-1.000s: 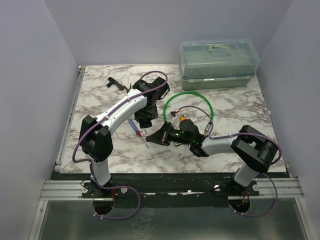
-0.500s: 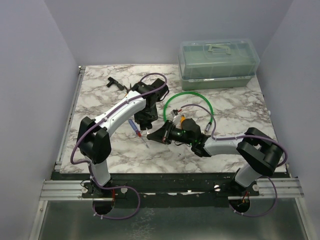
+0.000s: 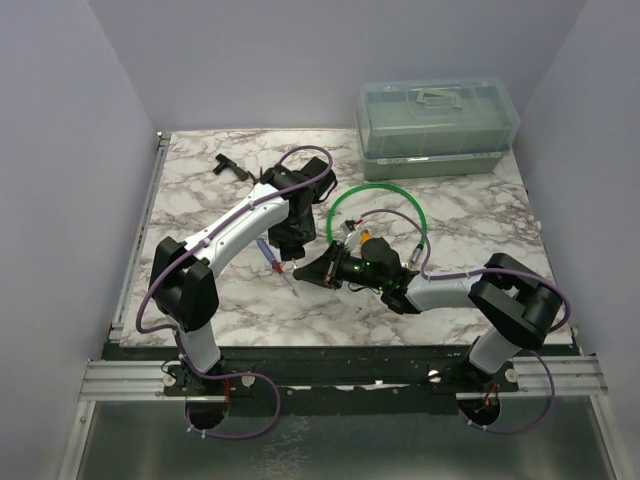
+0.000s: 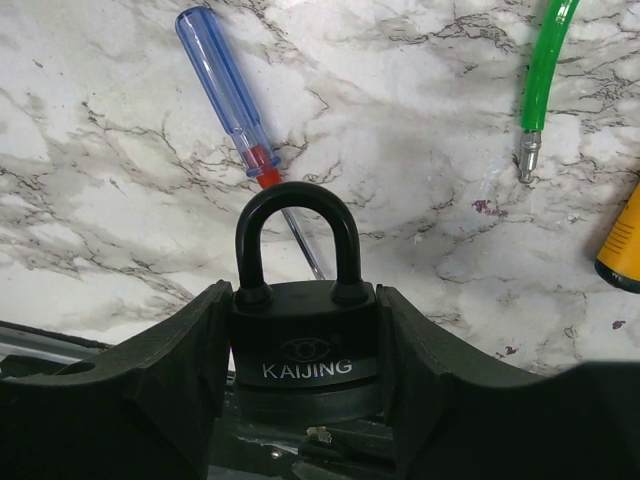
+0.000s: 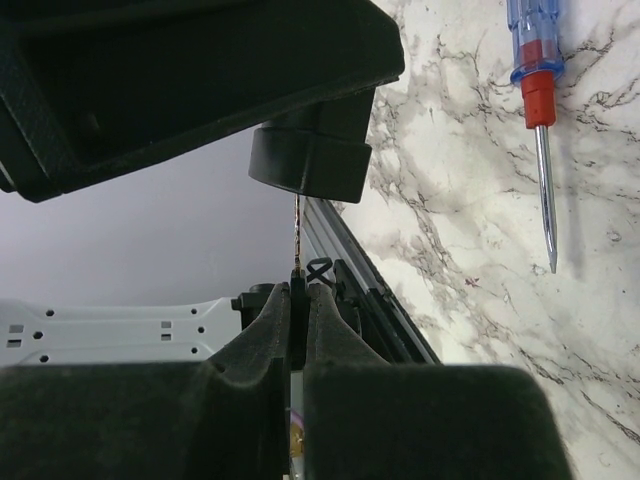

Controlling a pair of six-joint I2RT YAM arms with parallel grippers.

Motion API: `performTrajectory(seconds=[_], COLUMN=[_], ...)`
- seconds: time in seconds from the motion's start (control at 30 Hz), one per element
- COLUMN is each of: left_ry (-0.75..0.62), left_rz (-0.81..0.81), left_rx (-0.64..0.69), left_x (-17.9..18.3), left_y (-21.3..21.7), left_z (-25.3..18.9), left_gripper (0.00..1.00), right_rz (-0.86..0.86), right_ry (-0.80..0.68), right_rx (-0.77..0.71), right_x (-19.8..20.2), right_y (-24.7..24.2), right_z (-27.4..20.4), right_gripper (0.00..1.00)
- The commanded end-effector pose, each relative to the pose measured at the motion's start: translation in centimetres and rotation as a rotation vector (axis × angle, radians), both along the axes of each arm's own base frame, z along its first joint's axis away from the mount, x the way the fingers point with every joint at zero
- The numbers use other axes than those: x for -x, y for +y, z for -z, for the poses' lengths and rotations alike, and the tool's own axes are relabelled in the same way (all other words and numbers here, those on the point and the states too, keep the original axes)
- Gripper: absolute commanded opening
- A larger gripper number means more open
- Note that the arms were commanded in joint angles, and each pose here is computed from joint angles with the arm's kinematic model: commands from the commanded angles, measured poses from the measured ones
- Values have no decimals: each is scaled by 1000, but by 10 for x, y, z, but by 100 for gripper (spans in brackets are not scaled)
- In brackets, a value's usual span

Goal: Unlock with the key

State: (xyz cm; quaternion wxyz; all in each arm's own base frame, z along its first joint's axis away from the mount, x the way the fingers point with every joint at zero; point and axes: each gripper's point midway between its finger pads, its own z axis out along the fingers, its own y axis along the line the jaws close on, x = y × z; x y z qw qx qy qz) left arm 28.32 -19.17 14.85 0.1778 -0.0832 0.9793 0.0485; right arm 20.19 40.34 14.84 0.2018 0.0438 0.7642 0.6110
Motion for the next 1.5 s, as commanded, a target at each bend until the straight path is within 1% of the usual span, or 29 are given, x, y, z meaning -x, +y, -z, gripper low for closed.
performTrajectory(seconds=[0.0,0.47,0.73,1.03,1.17,1.47], left_ry=[-28,-58,-103,-138,-138,-143], left_rz=[4,11,33,22,6,-67], left_rx=[55,104,177,227,228,256], left_x=[5,6,7,8,8,10], left_y=[-6,-14,-24,-27,-26,-26], left_z=[-14,-19,-26,-31,-30,-27], left_gripper=[0,0,0,0,0,0], right_rz=[4,3,7,12,31,141], right_ry=[-21,-25,-44,-61,-71,-55], right_rx=[-23,-39,-55,-73,-82,-75], right_x=[-2,-5,-8,-14,-18,-36], right_y=[3,7,7,9,8,0], right_z=[-5,-15,-27,-38,-43,-48], right_gripper=[0,0,0,0,0,0])
